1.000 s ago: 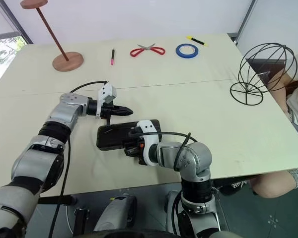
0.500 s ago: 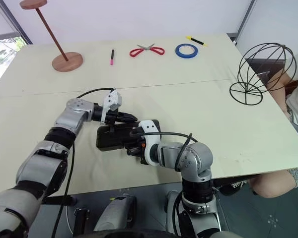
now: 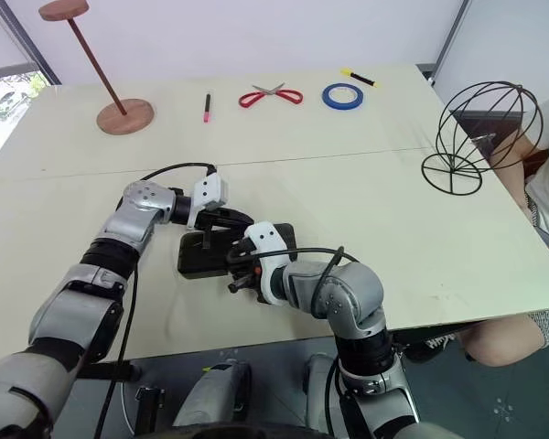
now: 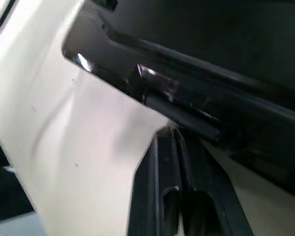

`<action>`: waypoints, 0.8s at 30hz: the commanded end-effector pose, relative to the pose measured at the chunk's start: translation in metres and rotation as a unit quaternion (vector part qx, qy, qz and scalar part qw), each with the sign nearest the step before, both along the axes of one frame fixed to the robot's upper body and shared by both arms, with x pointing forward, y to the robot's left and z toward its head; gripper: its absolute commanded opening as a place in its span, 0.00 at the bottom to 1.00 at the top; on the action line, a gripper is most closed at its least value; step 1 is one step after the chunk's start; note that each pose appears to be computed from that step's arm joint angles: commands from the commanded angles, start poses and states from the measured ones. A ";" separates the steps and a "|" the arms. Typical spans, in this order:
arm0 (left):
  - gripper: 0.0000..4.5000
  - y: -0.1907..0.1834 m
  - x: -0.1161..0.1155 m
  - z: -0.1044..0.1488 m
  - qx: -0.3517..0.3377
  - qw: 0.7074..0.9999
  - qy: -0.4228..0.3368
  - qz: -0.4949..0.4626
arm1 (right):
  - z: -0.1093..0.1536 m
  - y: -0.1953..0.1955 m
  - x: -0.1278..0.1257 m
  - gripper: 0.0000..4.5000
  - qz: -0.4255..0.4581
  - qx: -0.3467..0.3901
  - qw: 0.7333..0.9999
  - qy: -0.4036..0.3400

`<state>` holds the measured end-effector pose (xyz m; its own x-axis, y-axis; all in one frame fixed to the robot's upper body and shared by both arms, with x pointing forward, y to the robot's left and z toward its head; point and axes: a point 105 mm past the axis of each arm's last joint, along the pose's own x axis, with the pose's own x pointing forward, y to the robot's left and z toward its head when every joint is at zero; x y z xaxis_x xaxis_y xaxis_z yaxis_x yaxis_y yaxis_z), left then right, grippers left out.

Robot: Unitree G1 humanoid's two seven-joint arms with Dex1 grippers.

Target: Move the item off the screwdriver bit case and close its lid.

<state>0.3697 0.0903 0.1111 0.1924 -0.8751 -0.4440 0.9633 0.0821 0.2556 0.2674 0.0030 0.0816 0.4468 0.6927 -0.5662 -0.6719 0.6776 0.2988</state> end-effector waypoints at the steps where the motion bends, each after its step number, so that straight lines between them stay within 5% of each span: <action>1: 0.00 -0.011 -0.029 -0.044 0.058 0.995 0.054 -0.068 | 0.022 -0.011 0.026 0.02 -0.051 -0.008 0.994 -0.098; 7: 0.00 -0.014 -0.023 -0.041 0.051 0.996 0.036 -0.057 | 0.024 -0.008 0.024 0.02 -0.026 -0.013 0.993 -0.117; 24: 0.00 0.012 0.010 0.017 -0.035 0.997 -0.034 0.062 | 0.049 -0.032 -0.024 0.02 0.128 0.033 0.990 -0.038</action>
